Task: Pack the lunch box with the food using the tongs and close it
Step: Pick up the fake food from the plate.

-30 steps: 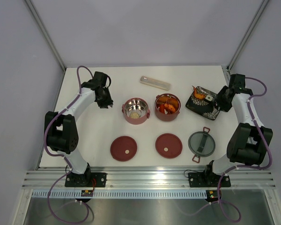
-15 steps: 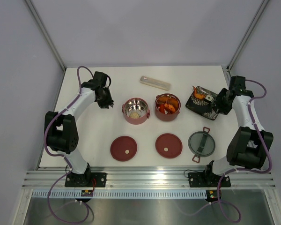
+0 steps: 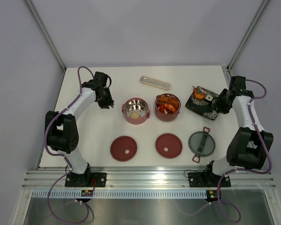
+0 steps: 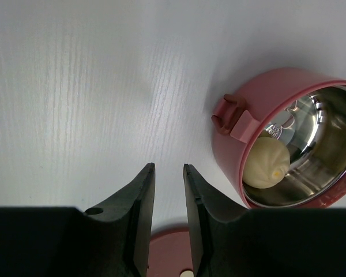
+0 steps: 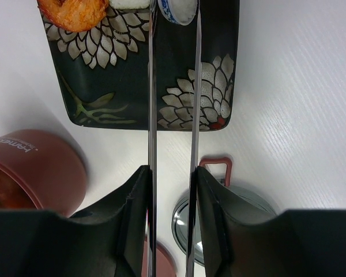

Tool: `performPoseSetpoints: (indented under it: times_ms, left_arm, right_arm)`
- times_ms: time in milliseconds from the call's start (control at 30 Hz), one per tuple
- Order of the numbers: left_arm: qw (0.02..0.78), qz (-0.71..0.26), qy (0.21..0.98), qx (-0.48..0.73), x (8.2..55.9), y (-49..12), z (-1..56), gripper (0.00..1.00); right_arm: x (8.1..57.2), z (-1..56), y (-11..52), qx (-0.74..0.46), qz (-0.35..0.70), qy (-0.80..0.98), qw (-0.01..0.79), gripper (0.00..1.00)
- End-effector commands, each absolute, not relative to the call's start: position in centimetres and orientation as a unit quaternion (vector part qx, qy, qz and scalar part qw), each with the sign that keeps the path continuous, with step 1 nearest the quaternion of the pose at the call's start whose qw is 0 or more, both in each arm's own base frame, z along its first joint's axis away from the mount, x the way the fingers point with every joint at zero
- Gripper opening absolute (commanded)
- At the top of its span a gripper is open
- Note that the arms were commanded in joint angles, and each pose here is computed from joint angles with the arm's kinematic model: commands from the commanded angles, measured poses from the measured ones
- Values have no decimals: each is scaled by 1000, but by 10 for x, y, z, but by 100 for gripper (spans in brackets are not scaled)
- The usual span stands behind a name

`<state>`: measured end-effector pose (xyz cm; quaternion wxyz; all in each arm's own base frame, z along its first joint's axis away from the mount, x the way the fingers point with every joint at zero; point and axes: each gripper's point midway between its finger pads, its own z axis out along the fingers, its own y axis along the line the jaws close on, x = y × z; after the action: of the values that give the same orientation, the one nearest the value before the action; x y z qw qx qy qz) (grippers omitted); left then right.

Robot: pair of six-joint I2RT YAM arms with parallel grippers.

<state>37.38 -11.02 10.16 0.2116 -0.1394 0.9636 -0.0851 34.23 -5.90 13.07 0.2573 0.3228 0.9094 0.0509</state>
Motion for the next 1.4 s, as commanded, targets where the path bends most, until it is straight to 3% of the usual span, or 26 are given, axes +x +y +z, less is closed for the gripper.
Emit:
performPoseSetpoints:
  times_ms: [0,233,833,1367]
  left_arm:
    - [230,-101,959,-129,385,-118,113,29]
    - [228,-99,960,-127,384,-118,112,29]
    - [230,-102,960,-126,386,-120,112,29]
    - [205,-115,965,-119,381,-130,99,31]
  right_arm:
    - [344,150,-54,307,70,905,285,39]
    - [338,158,-49,306,79,904,287,23]
    - [303,137,6,243,54,942,226,22]
    - [314,178,3,235,26,931,279,14]
